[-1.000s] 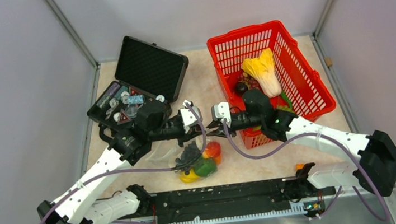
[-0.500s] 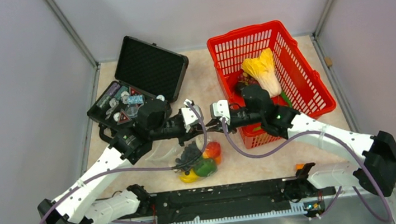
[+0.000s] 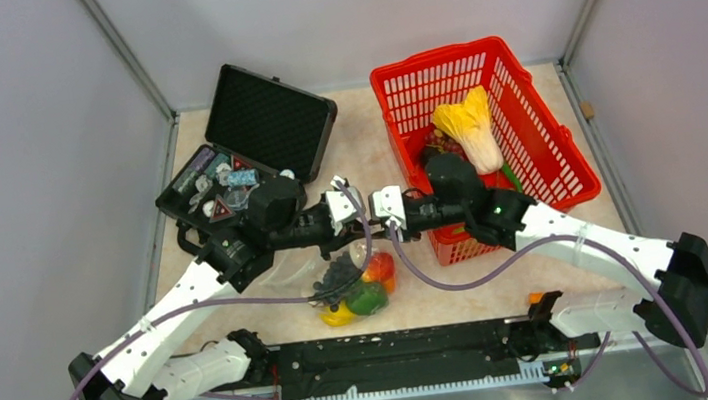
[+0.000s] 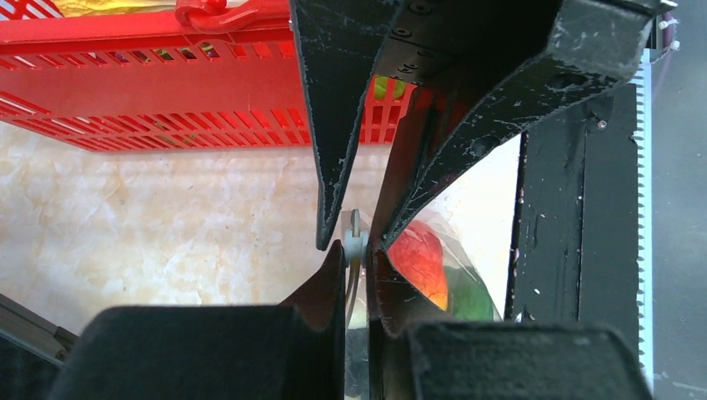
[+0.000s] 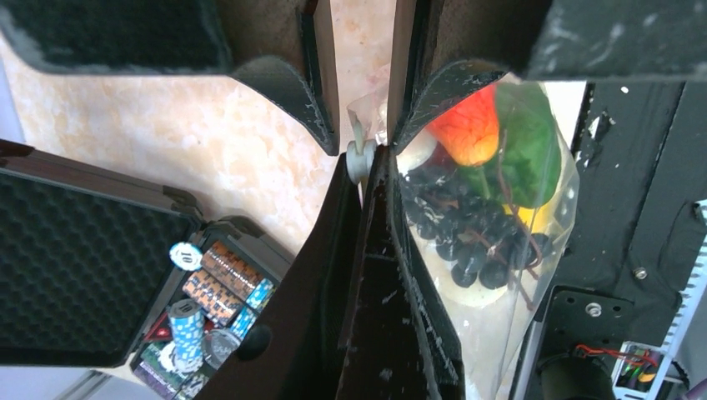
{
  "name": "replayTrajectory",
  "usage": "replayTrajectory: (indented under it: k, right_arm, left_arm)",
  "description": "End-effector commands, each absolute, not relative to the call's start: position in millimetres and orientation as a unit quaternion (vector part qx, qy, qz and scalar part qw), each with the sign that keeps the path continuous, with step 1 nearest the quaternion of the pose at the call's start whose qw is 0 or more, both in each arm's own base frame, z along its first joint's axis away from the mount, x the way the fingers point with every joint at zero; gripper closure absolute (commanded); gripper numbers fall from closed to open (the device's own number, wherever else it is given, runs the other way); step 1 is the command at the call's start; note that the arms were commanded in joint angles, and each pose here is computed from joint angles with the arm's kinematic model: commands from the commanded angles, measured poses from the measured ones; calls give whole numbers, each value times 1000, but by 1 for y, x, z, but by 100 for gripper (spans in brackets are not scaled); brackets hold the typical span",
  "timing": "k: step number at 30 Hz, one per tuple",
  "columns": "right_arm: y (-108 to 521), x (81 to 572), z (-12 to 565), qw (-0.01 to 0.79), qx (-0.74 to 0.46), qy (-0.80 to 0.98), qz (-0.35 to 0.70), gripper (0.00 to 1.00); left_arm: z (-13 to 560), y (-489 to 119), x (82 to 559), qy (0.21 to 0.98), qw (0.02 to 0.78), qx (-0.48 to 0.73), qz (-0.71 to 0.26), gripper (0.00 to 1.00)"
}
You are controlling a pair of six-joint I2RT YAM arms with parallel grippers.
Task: Place the food in the zip-top bag and seal the zipper
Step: Zip the zipper food storage bag at the center of the board.
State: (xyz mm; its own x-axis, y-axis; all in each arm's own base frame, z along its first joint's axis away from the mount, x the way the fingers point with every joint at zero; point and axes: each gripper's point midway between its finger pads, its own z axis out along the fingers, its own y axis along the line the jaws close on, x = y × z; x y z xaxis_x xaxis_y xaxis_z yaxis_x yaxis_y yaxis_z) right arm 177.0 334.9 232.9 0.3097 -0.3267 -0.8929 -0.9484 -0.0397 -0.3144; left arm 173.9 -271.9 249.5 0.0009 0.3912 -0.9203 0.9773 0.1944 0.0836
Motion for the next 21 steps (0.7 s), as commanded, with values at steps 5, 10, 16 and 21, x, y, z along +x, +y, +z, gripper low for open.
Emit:
replayTrajectory:
  k: [5,10,16,21]
  right_arm:
    - [336,186,265,520,-651,480,276,84]
    - [336,183,264,508,-665,480,265,92]
    - [341,181,259,489,-683,487,241,82]
    - [344,183,261,491,-684,488,229,94]
  left_arm:
    - [270,-278,178,615,473,540,-327,100]
    - [270,-279,179,616,472,540,-325,100]
    - [271,-280,179,616,471,541,-326,100]
    - [269,-280,180,618,471,540,-324,100]
